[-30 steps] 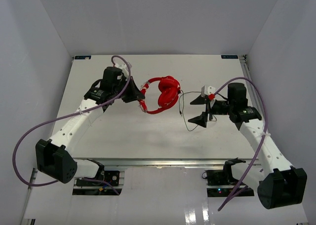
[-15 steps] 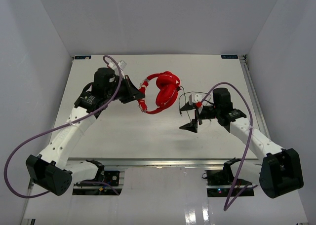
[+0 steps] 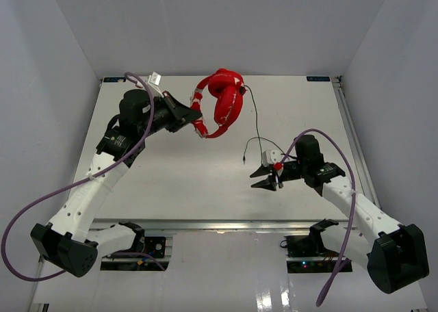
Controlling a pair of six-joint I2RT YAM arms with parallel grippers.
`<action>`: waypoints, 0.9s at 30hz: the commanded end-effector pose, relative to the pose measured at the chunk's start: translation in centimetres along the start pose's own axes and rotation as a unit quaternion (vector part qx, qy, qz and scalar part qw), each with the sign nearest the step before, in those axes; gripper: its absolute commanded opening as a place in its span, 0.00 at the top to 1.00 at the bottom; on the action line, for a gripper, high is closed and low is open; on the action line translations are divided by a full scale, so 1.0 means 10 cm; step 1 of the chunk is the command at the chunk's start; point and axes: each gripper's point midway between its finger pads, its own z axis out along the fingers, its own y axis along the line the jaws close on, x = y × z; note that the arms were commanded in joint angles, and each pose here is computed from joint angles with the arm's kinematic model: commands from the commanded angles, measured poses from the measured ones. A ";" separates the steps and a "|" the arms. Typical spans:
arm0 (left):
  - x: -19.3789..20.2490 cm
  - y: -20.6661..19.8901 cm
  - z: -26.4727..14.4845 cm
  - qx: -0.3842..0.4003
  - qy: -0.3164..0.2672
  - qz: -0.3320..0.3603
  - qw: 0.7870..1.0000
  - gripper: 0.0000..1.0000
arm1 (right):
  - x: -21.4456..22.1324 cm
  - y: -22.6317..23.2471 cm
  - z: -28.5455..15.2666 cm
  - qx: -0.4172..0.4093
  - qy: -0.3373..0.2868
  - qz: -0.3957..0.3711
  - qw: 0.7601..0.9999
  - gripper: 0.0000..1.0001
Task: Wrap the headphones
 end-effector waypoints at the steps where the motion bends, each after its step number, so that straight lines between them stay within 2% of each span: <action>1: -0.46 -0.60 -0.19 0.088 -0.091 -0.030 0.991 1.00 | -0.17 0.03 -0.07 -0.006 0.003 -0.015 1.000 0.63; 5: -0.60 -0.61 -0.15 0.083 -0.118 -0.035 0.989 1.00 | -0.18 -0.03 -0.13 0.025 0.023 -0.010 0.999 0.66; 8: -0.65 -0.61 -0.12 0.081 -0.127 -0.038 0.988 1.00 | -0.18 -0.03 -0.15 0.031 0.028 -0.006 0.999 0.73; 13: -0.78 -0.50 -0.04 0.057 -0.159 -0.037 0.985 1.00 | -0.16 -0.19 -0.24 0.082 0.062 0.016 0.995 0.91; 18: -0.89 -0.28 0.17 0.017 -0.184 -0.045 0.982 1.00 | -0.23 -0.41 -0.40 0.147 0.104 0.039 0.983 0.92; 22: -0.94 -0.05 0.50 -0.034 -0.199 -0.031 0.979 1.00 | -0.13 -0.63 -0.61 0.205 0.192 0.026 0.959 0.92; 24: -0.87 0.18 0.77 -0.076 -0.188 -0.012 0.979 1.00 | -0.10 -0.71 -0.66 0.215 0.227 0.017 0.950 0.92; 27: -0.68 0.34 1.20 -0.119 -0.154 0.032 0.980 1.00 | -0.02 -0.88 -0.89 0.246 0.318 -0.013 0.916 0.92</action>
